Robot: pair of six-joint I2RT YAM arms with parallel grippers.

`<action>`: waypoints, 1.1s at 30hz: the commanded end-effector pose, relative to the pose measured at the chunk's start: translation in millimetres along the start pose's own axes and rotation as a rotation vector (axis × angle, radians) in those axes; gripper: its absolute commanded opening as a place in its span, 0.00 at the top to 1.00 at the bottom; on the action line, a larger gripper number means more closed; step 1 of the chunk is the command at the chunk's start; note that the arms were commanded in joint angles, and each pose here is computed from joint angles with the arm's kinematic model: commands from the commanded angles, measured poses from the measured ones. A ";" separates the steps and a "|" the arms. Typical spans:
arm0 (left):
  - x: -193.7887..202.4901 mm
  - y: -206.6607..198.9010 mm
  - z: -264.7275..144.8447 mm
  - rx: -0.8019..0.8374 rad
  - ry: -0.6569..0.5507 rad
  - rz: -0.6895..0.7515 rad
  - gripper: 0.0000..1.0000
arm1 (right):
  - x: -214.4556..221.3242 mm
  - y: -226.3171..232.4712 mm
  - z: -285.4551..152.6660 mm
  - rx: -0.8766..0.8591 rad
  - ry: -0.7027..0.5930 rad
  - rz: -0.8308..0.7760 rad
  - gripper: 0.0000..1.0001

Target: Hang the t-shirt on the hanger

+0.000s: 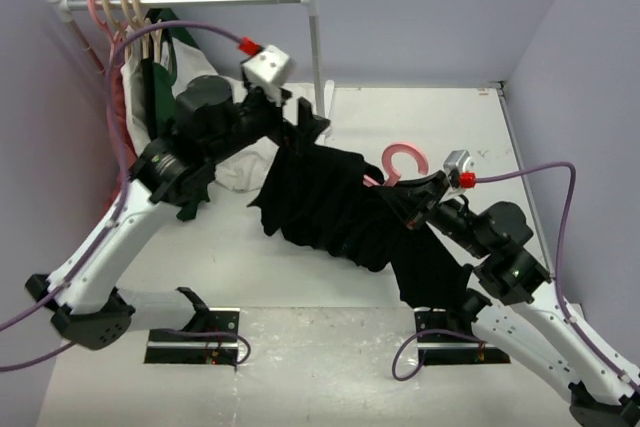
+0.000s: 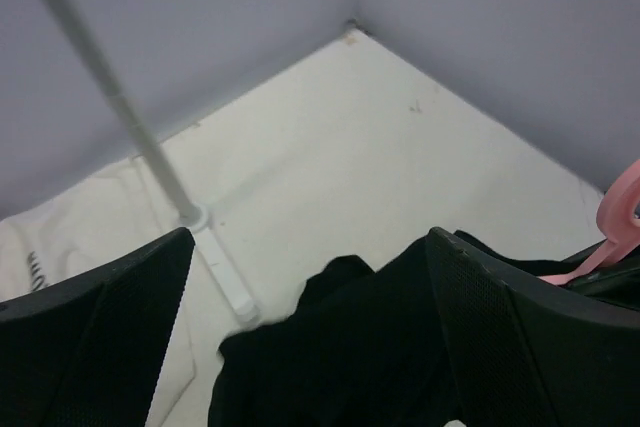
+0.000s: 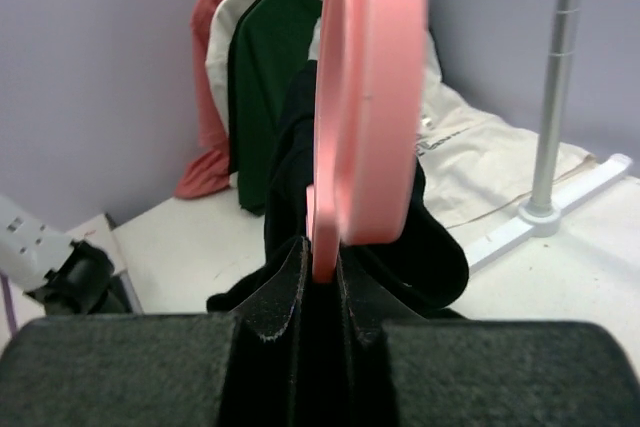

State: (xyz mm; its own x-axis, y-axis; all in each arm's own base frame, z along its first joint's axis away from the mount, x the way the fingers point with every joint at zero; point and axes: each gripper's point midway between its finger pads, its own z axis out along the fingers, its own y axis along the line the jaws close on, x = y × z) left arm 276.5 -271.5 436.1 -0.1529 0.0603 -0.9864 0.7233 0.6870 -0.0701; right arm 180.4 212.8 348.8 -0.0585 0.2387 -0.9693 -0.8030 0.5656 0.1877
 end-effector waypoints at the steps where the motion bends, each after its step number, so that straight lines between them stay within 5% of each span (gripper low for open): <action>1: -64.2 45.0 -81.5 -0.302 -0.345 -0.087 0.00 | -52.3 -18.6 -6.5 0.135 -0.214 0.024 1.00; 5: -10.5 21.5 -73.5 -0.156 -0.258 -0.075 0.08 | -62.4 -16.1 -11.8 0.134 -0.242 0.022 1.00; 8: 45.9 5.6 -52.3 -0.046 -0.147 -0.056 0.26 | -70.1 -15.4 -17.2 0.146 -0.241 0.008 1.00; 14: 84.7 26.0 -20.8 -0.119 -0.061 -0.059 0.26 | -85.0 6.1 -28.6 0.064 -0.231 -0.015 1.00; 20: 90.4 30.6 9.3 -0.023 -0.041 -0.059 0.33 | -83.1 18.7 -35.4 0.011 -0.181 -0.024 1.00; 22: 89.4 26.7 13.7 0.032 -0.047 -0.071 0.48 | -82.1 20.3 -36.5 0.004 -0.172 -0.027 1.00; 26: 83.6 27.4 13.0 0.067 -0.051 -0.081 1.00 | -81.7 16.7 -36.9 0.025 -0.160 -0.039 1.00; 33: 63.5 47.5 -21.4 -0.093 -0.059 -0.059 1.00 | -62.2 -4.1 -29.2 0.116 -0.058 -0.065 1.00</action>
State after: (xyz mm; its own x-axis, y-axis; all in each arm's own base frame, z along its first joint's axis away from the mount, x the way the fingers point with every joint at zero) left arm 292.6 -241.9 321.2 -0.2628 0.0247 -0.9645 0.6869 0.7068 -0.1691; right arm 163.1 179.2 387.7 -0.0130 0.2554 -0.9668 -0.7580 0.6281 0.1761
